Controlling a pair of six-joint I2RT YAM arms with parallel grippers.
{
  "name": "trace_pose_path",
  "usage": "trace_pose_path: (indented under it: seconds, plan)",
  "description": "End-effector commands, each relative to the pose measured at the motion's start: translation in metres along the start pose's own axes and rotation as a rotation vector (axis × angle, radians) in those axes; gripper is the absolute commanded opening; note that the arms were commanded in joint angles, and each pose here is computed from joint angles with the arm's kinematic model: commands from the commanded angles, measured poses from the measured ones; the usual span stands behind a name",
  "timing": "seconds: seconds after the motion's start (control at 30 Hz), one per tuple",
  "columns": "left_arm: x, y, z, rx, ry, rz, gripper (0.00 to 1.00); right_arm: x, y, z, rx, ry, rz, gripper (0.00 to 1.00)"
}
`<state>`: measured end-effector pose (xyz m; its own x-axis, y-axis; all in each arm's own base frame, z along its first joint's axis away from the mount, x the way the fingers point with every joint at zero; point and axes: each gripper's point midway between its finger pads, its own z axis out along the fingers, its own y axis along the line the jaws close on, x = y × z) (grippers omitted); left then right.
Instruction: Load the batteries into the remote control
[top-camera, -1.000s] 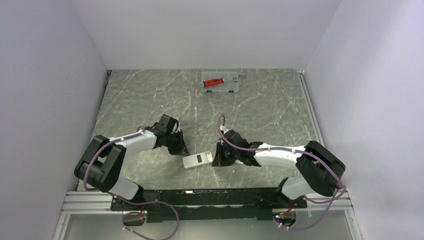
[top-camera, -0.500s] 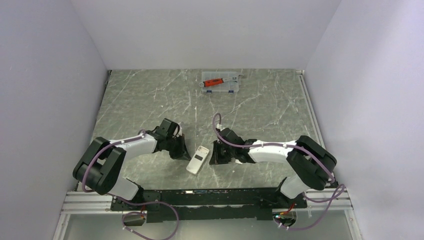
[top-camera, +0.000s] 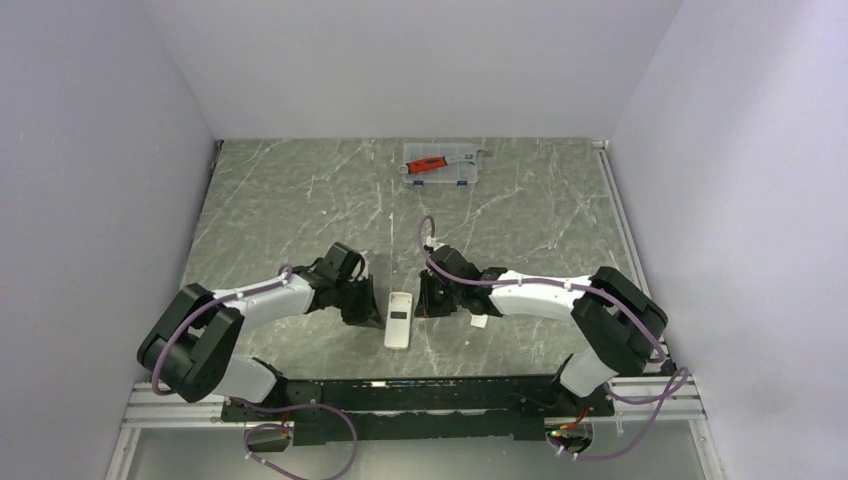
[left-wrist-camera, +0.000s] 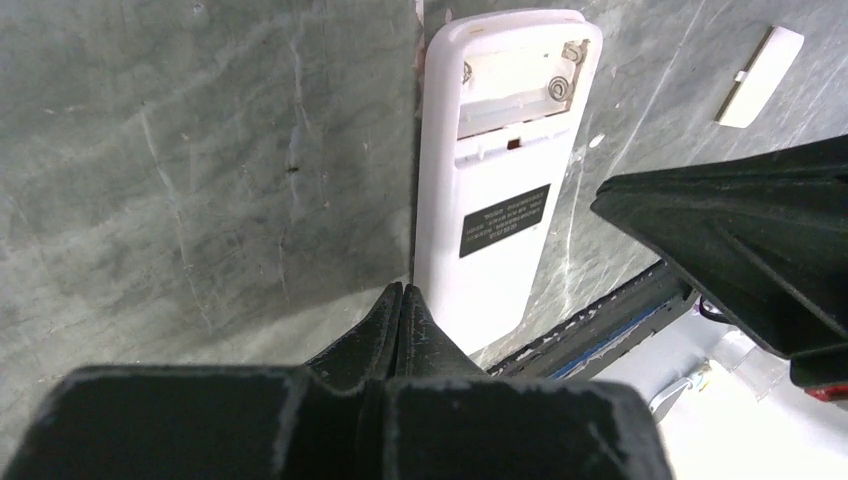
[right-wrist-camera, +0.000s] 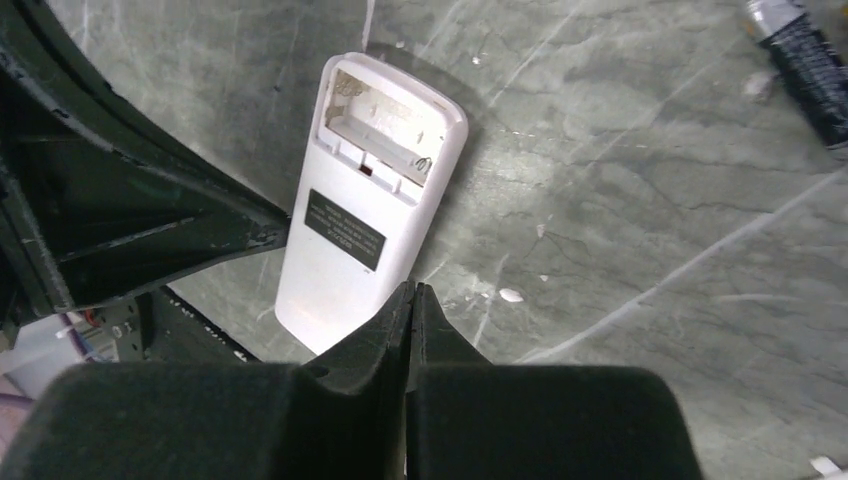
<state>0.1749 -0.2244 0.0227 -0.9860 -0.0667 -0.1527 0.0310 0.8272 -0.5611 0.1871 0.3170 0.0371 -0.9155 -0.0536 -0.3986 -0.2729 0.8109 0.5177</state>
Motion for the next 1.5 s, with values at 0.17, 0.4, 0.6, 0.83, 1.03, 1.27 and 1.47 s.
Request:
trace_pose_path:
  seconds: [0.17,0.4,0.6,0.83,1.03,1.27,1.47]
  plan:
    - [-0.001,-0.005,-0.012,0.004,-0.036,0.005,0.00,-0.044,-0.010,-0.031,0.148,-0.129,-0.110,0.19]
    - [-0.001,-0.003,-0.021,-0.025,-0.053,0.015,0.00,-0.073,-0.026,-0.049,0.237,-0.188,-0.151,0.32]
    - [-0.003,-0.004,-0.032,-0.043,-0.072,0.025,0.02,-0.094,-0.043,-0.055,0.297,-0.199,-0.166,0.37]
    - [-0.003,-0.006,-0.047,-0.052,-0.100,0.033,0.33,-0.109,-0.064,-0.058,0.384,-0.163,-0.221,0.37]
    - [-0.005,-0.009,-0.058,-0.054,-0.127,0.043,0.48,-0.099,-0.085,-0.047,0.457,-0.056,-0.279,0.36]
    - [-0.006,-0.009,-0.062,-0.060,-0.136,0.049,0.60,-0.089,-0.100,-0.037,0.500,0.025,-0.320,0.35]
    - [-0.006,-0.008,-0.061,-0.066,-0.130,0.053,0.61,-0.085,-0.107,-0.035,0.526,0.050,-0.333,0.38]
